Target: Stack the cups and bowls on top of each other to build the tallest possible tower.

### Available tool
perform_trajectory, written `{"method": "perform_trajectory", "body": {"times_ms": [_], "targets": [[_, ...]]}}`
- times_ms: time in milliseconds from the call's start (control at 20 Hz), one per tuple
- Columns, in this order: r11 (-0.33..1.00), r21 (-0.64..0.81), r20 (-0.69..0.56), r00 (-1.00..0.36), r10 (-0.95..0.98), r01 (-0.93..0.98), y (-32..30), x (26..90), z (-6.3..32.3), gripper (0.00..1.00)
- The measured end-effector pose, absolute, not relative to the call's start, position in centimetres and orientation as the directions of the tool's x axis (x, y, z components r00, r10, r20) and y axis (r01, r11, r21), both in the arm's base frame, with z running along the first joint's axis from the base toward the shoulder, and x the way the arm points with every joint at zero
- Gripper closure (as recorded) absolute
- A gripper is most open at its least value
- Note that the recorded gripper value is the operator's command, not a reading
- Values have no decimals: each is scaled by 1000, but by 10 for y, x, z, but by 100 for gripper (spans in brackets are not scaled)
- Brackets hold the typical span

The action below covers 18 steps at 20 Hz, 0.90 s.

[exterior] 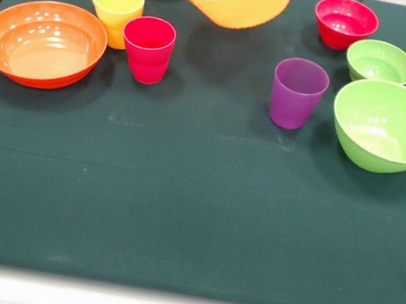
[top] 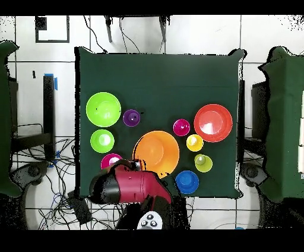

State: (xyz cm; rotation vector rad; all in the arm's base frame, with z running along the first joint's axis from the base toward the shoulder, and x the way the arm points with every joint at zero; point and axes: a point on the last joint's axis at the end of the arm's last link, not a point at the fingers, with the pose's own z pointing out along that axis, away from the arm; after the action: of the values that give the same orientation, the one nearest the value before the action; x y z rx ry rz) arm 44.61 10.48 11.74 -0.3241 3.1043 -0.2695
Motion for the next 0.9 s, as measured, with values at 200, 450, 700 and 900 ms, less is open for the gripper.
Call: {"method": "perform_trajectory", "body": {"times_ms": [200,450,700,900], "targets": [[966,-164,43,-979,-197,-202,108,444,137,100],[966,-154,84,-977,-196,-207,115,441,158,100],[965,-147,80,-975,-205,-215,121,450,172,100],[965,-147,25,-976,-217,-219,126,476,185,100]]}}
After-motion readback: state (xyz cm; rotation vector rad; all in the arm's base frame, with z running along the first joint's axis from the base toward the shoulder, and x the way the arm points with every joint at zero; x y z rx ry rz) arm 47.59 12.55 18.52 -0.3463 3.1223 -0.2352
